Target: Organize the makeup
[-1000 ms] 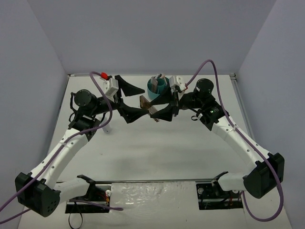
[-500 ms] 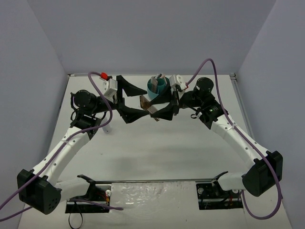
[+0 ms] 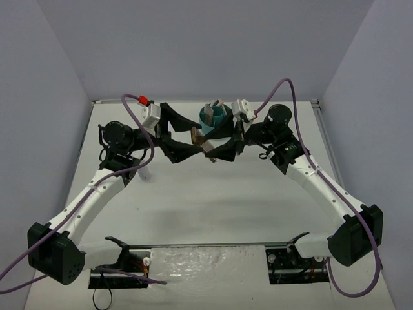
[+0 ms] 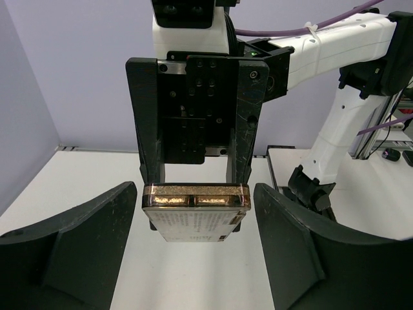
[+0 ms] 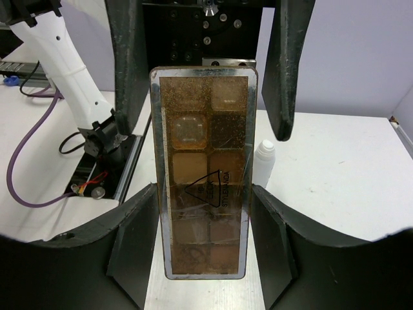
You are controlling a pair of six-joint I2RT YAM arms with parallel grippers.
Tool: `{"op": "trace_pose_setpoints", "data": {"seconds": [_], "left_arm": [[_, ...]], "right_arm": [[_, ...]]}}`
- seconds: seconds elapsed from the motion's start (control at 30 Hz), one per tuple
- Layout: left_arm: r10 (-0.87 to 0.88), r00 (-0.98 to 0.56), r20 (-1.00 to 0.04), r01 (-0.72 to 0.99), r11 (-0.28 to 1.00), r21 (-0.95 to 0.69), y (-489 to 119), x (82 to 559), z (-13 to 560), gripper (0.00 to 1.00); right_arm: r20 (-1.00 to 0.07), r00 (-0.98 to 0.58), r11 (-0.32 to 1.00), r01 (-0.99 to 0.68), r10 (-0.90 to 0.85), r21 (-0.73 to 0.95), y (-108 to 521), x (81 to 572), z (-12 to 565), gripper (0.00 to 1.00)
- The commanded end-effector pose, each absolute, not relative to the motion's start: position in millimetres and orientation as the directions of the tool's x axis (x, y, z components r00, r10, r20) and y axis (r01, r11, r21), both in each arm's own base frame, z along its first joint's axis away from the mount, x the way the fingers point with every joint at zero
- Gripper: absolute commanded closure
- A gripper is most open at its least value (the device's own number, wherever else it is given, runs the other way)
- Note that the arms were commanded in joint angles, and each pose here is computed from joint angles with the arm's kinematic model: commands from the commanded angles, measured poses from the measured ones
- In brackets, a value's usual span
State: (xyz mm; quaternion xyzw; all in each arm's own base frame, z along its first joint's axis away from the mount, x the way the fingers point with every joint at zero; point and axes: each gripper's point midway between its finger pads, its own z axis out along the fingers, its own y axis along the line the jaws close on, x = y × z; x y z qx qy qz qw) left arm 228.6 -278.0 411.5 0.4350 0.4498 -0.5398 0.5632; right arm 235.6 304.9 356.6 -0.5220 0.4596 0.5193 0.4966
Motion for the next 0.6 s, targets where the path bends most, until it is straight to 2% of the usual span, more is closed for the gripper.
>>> {"op": "trace_pose_setpoints", "data": {"seconds": [0.0,0.1,0.13,0.23,0.37,0.47,0.53,0.57], "left_arm": [[-0.284,0.136,-0.949,0.990,0.015,0.137,-272.7,214.7,443.0,0.34],[-0.285,0.139,-0.948,0.990,0.014,0.141,-272.5,213.9,442.9,0.44],[-0.285,0.138,-0.948,0.990,0.014,0.140,-272.5,214.1,443.0,0.44],[-0.287,0.137,-0.948,0.990,0.013,0.139,-272.4,213.7,443.2,0.59],[-0.286,0.131,-0.949,0.991,0.010,0.134,-272.6,214.0,443.3,0.68],[-0.284,0.119,-0.951,0.992,0.001,0.124,-273.5,214.2,443.5,0.80],[-0.283,0.117,-0.952,0.993,0.001,0.122,-273.5,214.8,443.4,0.84],[-0.283,0.116,-0.952,0.993,0.000,0.121,-273.7,215.3,443.2,0.86]], "right_arm": [[-0.978,0.172,-0.103,-0.977,0.120,-0.184,301.3,228.1,397.7,0.97],[-0.978,0.172,-0.098,-0.978,0.121,-0.184,300.6,229.3,398.5,0.96],[-0.978,0.172,-0.098,-0.978,0.121,-0.184,300.6,229.3,398.5,0.96],[-0.978,0.170,-0.094,-0.979,0.122,-0.182,300.7,229.9,398.5,0.96],[-0.978,0.169,-0.090,-0.979,0.121,-0.181,300.5,231.0,397.7,0.94],[-0.978,0.169,-0.079,-0.981,0.121,-0.179,299.6,233.8,397.5,0.81],[-0.979,0.164,-0.068,-0.983,0.118,-0.173,299.0,236.4,396.3,0.55],[-0.980,0.162,-0.067,-0.983,0.117,-0.170,298.7,237.1,395.5,0.48]]}}
